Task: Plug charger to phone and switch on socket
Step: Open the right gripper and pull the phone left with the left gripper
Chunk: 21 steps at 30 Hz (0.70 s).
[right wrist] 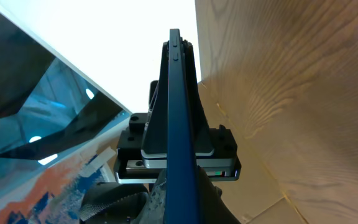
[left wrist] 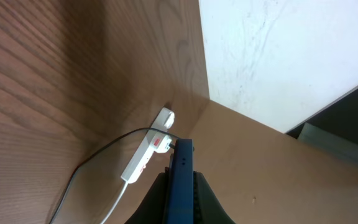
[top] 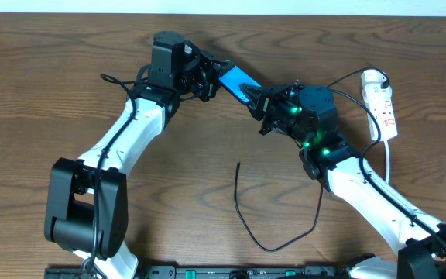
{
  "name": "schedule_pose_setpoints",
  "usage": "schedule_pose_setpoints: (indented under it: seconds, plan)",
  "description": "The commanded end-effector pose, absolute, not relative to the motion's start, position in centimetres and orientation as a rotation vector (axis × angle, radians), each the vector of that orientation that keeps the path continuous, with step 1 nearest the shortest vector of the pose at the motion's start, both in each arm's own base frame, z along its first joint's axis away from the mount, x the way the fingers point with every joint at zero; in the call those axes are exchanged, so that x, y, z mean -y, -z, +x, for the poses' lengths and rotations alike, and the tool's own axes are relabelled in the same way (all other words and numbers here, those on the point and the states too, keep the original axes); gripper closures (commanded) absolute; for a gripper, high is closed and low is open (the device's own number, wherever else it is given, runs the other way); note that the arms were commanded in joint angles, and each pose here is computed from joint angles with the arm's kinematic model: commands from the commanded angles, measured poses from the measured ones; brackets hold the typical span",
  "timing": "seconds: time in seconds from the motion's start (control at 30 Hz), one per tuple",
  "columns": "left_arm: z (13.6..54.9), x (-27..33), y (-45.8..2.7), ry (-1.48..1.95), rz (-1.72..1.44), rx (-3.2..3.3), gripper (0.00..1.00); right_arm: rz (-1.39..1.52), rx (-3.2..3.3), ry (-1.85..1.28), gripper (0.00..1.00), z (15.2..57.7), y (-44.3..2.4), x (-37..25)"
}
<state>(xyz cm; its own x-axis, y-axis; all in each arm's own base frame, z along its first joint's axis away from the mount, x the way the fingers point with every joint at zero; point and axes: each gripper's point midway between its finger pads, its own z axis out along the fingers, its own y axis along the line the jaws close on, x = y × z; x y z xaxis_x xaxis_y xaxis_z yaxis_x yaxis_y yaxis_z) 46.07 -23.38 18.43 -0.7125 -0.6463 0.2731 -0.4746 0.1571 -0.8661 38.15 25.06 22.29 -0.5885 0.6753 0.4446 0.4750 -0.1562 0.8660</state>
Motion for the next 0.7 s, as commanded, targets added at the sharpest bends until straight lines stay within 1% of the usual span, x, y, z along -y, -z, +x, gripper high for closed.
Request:
schedule_pose_setpoints:
  seconds: [0.0, 0.1, 0.23, 0.27, 0.33, 0.4, 0.5, 0.53, 0.67]
  plan:
    - [46.0, 23.3, -19.9, 1.594, -1.045, -2.241, 0.92, 1.245, -1.953, -1.863, 0.91, 37.7, -23.5, -25.9]
    - [46.0, 23.3, -19.9, 1.592, -1.024, -2.245, 0.92, 1.252, -1.959, -1.857, 0.67, 37.7, -23.3, -25.9]
    - [46.1, 23.1, -19.9, 1.59, -1.028, -2.241, 0.93, 1.224, -1.966, -1.84, 0.42, 37.7, -23.2, -25.8]
    - [46.2, 23.0, -19.9, 1.588, -1.032, -2.237, 0.93, 1.216, -1.966, -1.834, 0.34, 37.7, -23.2, -25.8]
    - [46.4, 22.4, -19.9, 1.584, -1.043, -2.228, 0.92, 1.193, -1.967, -1.82, 0.25, 37.8, -23.2, -25.7]
    - [46.8, 21.8, -19.9, 1.578, -1.056, -2.215, 0.93, 1.175, -1.968, -1.809, 0.18, 37.9, -23.2, -25.6]
    - [47.3, 20.5, -19.9, 1.568, -1.081, -2.193, 0.93, 1.133, -1.968, -1.781, 0.02, 38.0, -23.1, -25.5]
    - [47.5, 20.0, -19.9, 1.567, -1.088, -2.186, 0.93, 1.111, -1.966, -1.763, 0.01, 38.1, -23.1, -25.4]
    - [48.0, 18.1, -20.1, 1.566, -1.069, -2.17, 0.93, 1.046, -1.954, -1.686, 0.01, 38.6, -23.0, -24.9]
